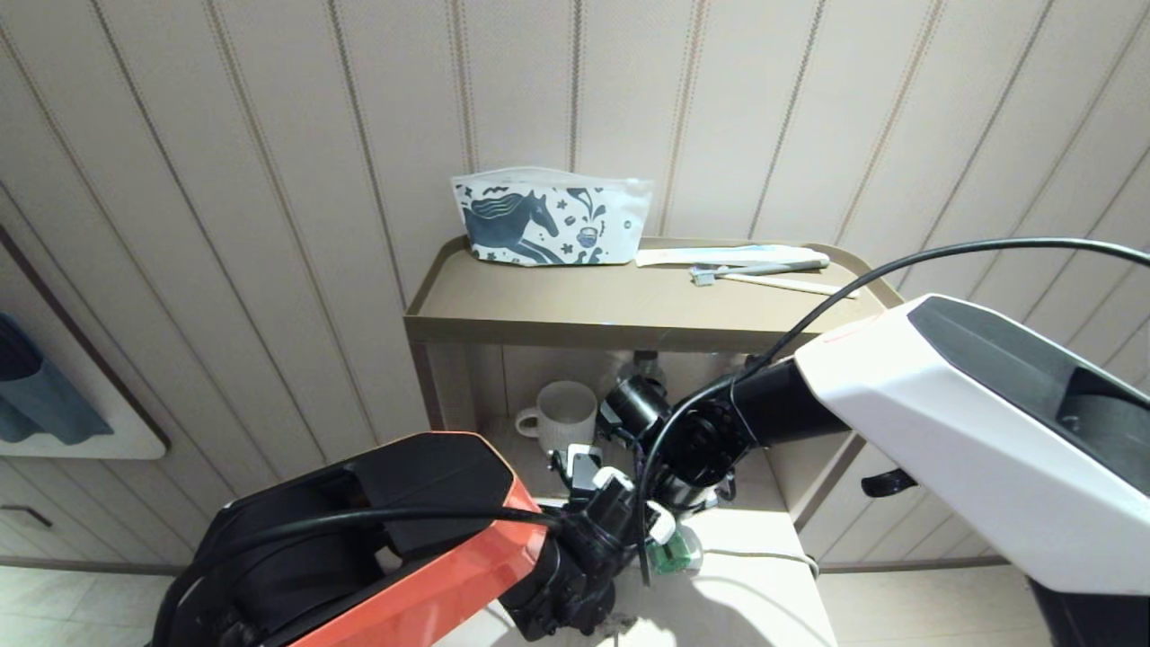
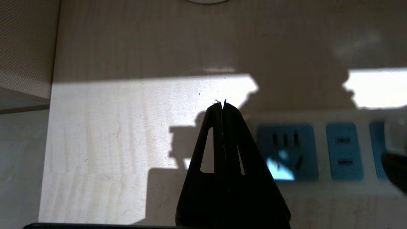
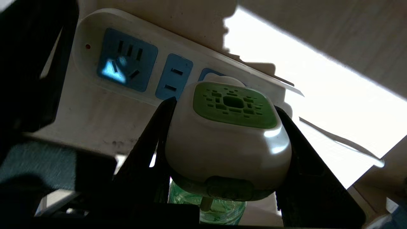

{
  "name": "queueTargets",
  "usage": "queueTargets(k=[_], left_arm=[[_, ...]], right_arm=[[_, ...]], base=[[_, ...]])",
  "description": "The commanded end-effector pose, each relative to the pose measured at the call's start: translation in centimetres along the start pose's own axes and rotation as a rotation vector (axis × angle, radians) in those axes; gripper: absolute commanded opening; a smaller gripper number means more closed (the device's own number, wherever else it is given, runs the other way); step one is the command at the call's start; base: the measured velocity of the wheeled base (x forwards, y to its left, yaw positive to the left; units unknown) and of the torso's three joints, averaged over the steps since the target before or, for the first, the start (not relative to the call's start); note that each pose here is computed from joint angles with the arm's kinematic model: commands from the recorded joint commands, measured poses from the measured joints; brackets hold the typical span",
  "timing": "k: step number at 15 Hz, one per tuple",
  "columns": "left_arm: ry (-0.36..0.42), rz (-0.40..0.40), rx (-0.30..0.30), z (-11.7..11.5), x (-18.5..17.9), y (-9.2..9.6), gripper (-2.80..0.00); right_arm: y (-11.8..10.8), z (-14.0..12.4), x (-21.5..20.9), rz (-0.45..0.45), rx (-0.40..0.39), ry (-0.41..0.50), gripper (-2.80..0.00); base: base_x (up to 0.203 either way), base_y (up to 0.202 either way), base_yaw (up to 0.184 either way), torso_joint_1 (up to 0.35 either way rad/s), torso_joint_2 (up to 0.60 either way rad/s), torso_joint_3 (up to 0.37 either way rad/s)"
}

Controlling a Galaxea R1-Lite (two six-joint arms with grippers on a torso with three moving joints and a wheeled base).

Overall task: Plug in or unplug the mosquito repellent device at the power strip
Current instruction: Hold the socket with your left hand and unplug it with your right hand

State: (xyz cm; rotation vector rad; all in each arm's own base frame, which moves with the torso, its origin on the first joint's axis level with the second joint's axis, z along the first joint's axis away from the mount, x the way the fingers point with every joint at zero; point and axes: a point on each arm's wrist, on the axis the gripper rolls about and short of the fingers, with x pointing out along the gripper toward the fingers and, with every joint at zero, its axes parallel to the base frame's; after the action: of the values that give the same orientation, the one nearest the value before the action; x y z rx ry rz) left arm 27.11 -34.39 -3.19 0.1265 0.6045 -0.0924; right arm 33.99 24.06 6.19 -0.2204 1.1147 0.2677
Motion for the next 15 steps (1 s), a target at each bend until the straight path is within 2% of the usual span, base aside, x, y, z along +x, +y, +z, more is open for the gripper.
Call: queueTargets(k=[1,10,15], left_arm=[[0.003,0.0,0.004,-0.2,-0.4,0.1,-2.8],[0.007,-0.053,0.015,-1.2,-1.8,-1.5,-2.8],[0.02,-0.066,0.033,-1.4,-1.9,-1.7,-2.8]], right_arm=[[-0.2,0.2,0.1,-0.004,0.009,-0.003,-2.8],[-0.4,0.2,0.5,-0.004,0.015,0.005,-2.8],[-0.6,0.4,0.4,-0.005,0.021,0.0,-2.8]], base=[[0.0,0.0,0.0,0.0,0.0,0.0],[0.0,0.0,0.0,0.0,0.0,0.0],[0.0,0.0,0.0,0.0,0.0,0.0]])
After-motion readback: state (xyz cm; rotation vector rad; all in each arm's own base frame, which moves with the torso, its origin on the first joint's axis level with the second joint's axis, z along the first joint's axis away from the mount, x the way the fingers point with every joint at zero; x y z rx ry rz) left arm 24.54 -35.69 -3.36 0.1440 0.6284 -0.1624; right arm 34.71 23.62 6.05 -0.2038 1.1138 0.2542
